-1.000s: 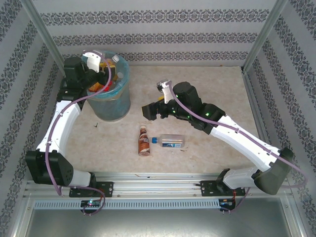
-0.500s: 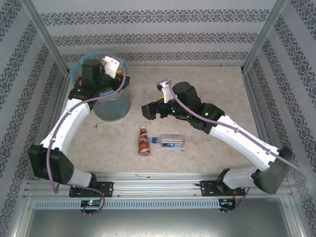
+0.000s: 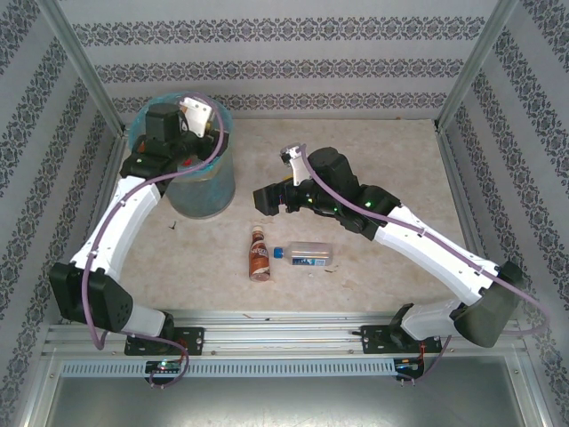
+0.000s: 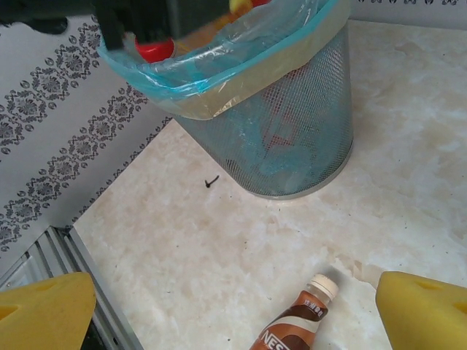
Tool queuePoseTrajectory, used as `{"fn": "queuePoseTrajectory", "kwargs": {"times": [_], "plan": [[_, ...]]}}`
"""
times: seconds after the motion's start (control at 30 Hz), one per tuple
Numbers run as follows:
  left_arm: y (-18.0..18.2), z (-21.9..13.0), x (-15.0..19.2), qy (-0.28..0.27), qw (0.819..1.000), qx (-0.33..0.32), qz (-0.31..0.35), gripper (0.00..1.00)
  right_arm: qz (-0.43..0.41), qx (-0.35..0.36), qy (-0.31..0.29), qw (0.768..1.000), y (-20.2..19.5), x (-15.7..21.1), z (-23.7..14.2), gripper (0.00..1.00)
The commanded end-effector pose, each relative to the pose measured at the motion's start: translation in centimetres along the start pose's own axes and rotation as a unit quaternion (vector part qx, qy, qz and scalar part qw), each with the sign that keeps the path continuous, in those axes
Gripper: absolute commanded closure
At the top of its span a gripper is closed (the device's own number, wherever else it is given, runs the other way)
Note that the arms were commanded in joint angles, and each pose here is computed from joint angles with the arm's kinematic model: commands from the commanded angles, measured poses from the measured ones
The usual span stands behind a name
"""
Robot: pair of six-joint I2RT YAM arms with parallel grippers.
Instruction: Put the plastic bottles in the bin
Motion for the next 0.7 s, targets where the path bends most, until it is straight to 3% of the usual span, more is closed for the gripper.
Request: {"fn": "queuePoseTrajectory", "kwargs": {"times": [0.0,0.17,0.33,0.57,0.67], "plan": [[0.3,-3.9,-4.3,-0.074,0.997,-0.004,-0.032,0.45,0.005,-0.014,-0.012,1.000,0.8,-0.8,-0.3,0.02],[2.0,-5.7,-5.4,-0.087,0.992,-0.041,-0.079,0.47,0.004,0.002,-0.006,1.000,0.4,-0.6,-0.5,0.02],[1.5,-7.0,-4.7,-0.080,0.992,-0.035,-0.093,0.48,0.008,0.065,0.024,0.998,-1.3,0.7,-1.2,0.02],[-3.1,-10.2,-2.7,-0.116,0.990,0.070,-0.038,0.50,-0.003,0.073,0.141,0.987,-2.8,6.3,-2.4,0.03],[-6.3,-11.3,0.1,-0.131,0.981,0.139,0.019,0.50,-0.076,0.081,0.186,0.976,-3.7,8.8,-3.3,0.21]]}}
Point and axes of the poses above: each hand's point on the last joint's axis, 136 mm out from that joint toward the fingers, its own z axis out along the fingers, its own y axis along the line the jaws close on, x = y × z, the point moved 5 cm from there along -z, back along the fingers, and after that the axes turned 4 degrees about z, right-handed, at the moved point
